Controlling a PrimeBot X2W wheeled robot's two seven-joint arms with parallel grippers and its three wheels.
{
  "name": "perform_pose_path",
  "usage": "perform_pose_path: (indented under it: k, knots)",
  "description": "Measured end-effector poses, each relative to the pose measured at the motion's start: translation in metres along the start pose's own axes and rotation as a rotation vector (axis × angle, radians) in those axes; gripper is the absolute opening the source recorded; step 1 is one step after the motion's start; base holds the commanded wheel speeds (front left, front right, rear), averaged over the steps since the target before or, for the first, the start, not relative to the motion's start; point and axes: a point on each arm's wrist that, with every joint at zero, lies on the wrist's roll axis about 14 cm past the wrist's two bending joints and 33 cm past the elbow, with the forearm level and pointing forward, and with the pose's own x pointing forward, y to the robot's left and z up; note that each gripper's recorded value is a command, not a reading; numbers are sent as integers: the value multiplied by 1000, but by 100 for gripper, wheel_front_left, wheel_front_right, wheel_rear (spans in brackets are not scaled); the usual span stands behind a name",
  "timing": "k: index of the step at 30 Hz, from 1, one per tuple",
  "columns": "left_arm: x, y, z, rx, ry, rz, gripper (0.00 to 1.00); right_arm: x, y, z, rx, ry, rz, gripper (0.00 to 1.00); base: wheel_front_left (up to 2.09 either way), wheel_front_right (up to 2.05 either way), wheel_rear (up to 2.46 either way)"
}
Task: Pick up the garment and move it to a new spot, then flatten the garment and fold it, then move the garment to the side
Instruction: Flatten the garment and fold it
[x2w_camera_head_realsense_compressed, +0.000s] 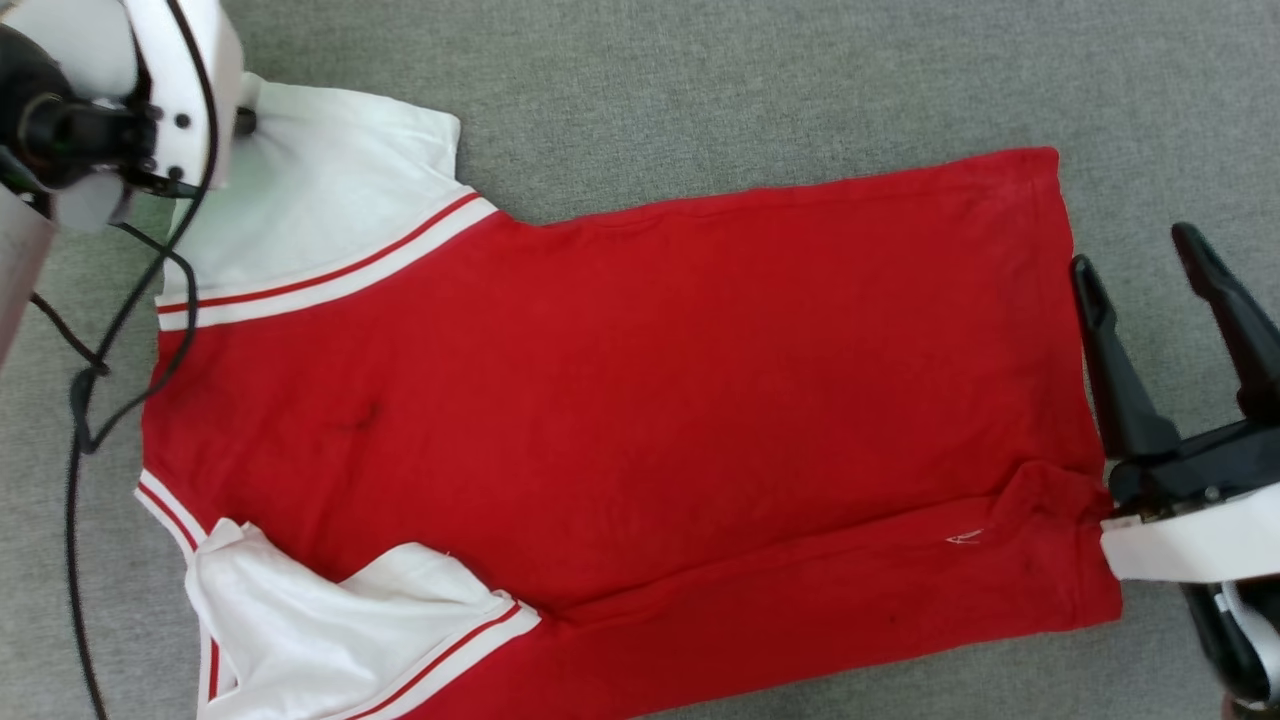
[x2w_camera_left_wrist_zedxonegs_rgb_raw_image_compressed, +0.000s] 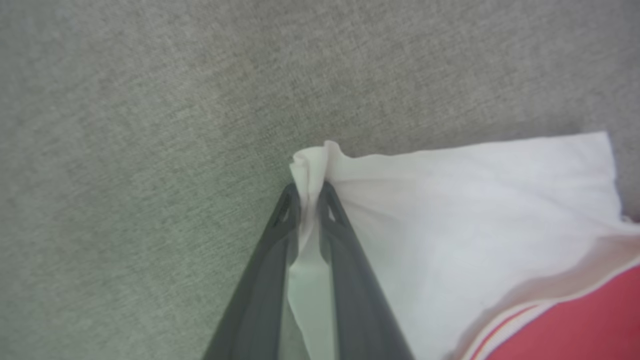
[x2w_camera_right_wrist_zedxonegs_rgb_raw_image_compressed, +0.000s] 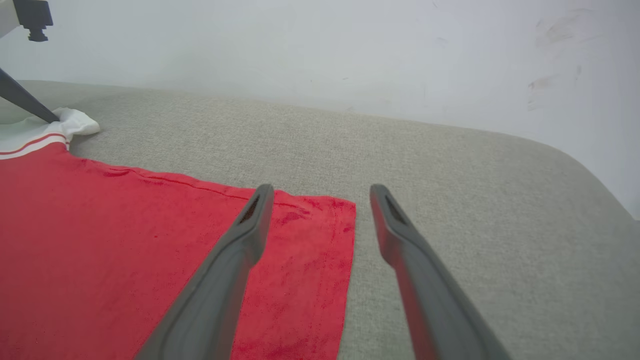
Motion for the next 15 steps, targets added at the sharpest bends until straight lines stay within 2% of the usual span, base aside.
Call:
perform_pose_path:
  k: [3, 8, 15]
  knots:
    - [-4, -6, 1, 14, -20, -11, 0, 4, -4, 12, -25, -28, 4, 100, 0, 0, 0]
    - [-28, -10, 2, 47, -86, 2, 0, 21, -13, 53, -152, -42, 51, 100, 0, 0, 0]
    - [-62, -21, 2, 105, -168, 13, 0, 42, -11, 50, -263, 264, 179, 100, 0, 0, 0]
